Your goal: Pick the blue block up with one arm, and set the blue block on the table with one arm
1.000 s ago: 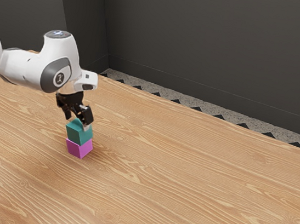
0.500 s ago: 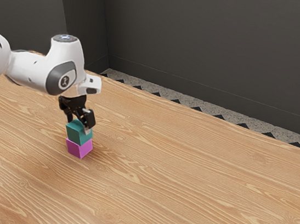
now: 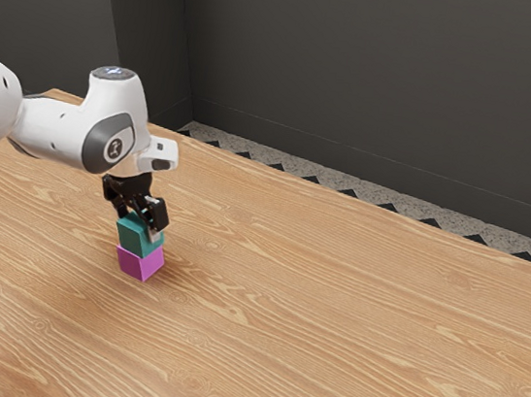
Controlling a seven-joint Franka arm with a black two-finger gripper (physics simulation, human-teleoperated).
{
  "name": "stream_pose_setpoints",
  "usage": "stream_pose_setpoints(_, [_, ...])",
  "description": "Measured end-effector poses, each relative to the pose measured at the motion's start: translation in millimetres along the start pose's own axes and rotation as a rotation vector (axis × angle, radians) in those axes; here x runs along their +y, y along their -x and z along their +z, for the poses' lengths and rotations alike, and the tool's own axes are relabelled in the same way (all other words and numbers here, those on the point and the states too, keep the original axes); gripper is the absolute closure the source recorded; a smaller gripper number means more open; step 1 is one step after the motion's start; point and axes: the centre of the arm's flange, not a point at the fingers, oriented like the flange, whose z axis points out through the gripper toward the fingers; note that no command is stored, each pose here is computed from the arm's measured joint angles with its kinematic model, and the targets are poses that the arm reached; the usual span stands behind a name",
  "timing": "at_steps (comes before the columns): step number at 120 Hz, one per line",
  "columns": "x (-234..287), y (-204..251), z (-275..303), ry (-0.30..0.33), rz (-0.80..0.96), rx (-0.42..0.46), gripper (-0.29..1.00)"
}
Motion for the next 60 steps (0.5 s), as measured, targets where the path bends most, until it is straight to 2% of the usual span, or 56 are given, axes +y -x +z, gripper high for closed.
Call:
stream_pose_setpoints(28, [0.2, -0.5, 2.8, 0.000, -0.003, 0.000, 0.00])
stream_pose_setpoints(46, [0.1, -0.8, 2.1, -0.001, -0.008, 0.003, 0.16])
stream_pose_setpoints(60, [0.1, -1.0, 1.8, -0.001, -0.013, 0.005, 0.24])
